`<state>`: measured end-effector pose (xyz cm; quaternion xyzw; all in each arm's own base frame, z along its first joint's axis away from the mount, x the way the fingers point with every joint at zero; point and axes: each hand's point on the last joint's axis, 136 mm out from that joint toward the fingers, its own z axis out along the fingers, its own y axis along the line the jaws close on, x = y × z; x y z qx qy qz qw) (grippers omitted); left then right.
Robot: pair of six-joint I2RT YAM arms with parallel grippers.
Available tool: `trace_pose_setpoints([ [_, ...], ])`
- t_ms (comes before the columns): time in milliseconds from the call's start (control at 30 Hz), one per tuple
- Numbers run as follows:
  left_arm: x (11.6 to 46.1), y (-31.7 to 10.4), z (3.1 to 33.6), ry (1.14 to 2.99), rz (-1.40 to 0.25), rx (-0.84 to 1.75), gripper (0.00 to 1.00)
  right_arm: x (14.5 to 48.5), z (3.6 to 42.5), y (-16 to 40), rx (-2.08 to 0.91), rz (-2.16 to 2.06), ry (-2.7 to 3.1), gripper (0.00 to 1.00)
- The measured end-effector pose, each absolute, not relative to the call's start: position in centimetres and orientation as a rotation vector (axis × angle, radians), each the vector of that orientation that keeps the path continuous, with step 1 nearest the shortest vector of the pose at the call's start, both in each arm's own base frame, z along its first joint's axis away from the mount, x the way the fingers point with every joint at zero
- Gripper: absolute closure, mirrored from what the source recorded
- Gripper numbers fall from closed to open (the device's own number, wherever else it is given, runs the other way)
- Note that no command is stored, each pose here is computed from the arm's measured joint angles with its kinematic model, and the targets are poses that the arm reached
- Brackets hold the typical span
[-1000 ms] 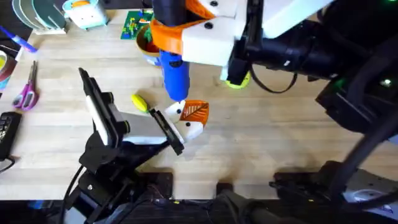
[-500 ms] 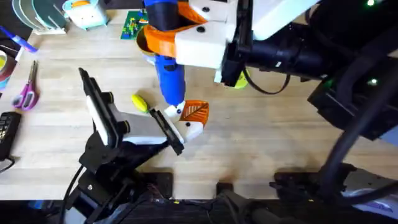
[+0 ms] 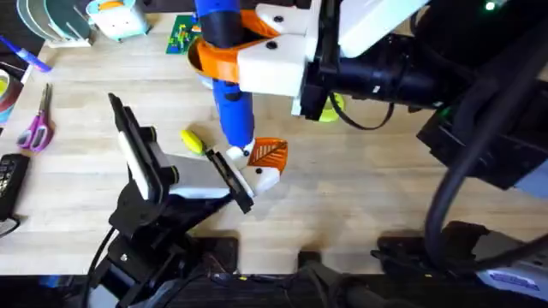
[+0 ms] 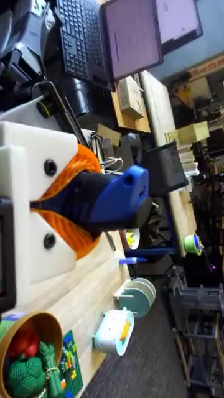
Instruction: Pick up the gripper from the table and insert it into the empty holder that is missing its gripper. Then pick up a screw, insert it into the mounting hole, and use the screwdriver to tighten it. Finally, clean up the table by picking up the vegetable and placing it into the bucket.
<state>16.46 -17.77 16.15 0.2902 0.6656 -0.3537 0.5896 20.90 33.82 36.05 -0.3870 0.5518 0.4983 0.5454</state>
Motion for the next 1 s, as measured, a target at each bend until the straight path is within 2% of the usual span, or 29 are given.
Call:
trace_pose_setpoints([
  [1000,16.46,-17.77,16.15,1.550,-0.824,0.676,0.983,20.94,35.72,33.67,-0.945,1.200,1.307,0.977],
])
